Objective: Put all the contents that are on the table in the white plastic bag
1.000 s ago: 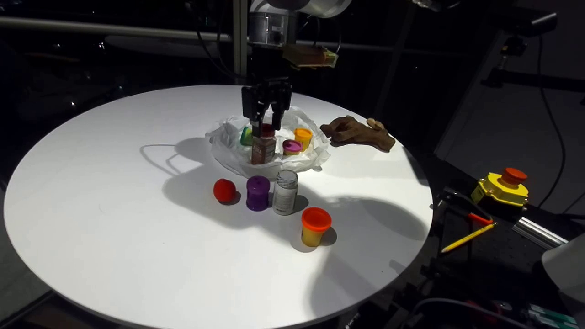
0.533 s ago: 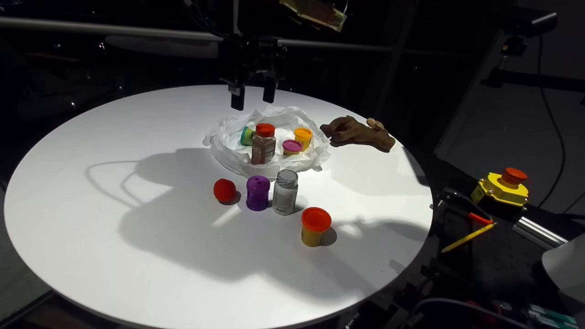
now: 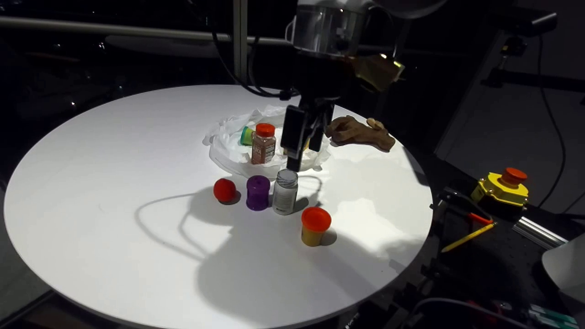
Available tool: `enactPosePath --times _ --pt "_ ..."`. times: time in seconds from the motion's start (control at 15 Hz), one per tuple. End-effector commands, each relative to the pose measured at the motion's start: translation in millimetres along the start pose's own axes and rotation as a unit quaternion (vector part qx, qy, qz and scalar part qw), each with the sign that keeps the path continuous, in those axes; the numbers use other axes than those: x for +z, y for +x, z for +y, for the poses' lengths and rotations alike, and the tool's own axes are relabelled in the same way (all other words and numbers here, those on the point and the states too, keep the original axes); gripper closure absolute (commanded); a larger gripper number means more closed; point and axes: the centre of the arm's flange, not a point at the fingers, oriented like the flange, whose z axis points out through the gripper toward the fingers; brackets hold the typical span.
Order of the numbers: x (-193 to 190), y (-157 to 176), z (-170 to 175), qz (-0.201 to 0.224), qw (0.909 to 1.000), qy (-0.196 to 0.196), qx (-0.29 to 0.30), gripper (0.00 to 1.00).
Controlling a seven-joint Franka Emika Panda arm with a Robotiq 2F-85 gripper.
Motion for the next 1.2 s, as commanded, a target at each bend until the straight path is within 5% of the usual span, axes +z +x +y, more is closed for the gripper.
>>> enactPosePath --times 0.0,1.13 --pt "23 -36 3 0.042 0.9983 0.006 -0.041 0.00" --pt "53 10 23 0.083 0.9939 0.023 -0.068 0.00"
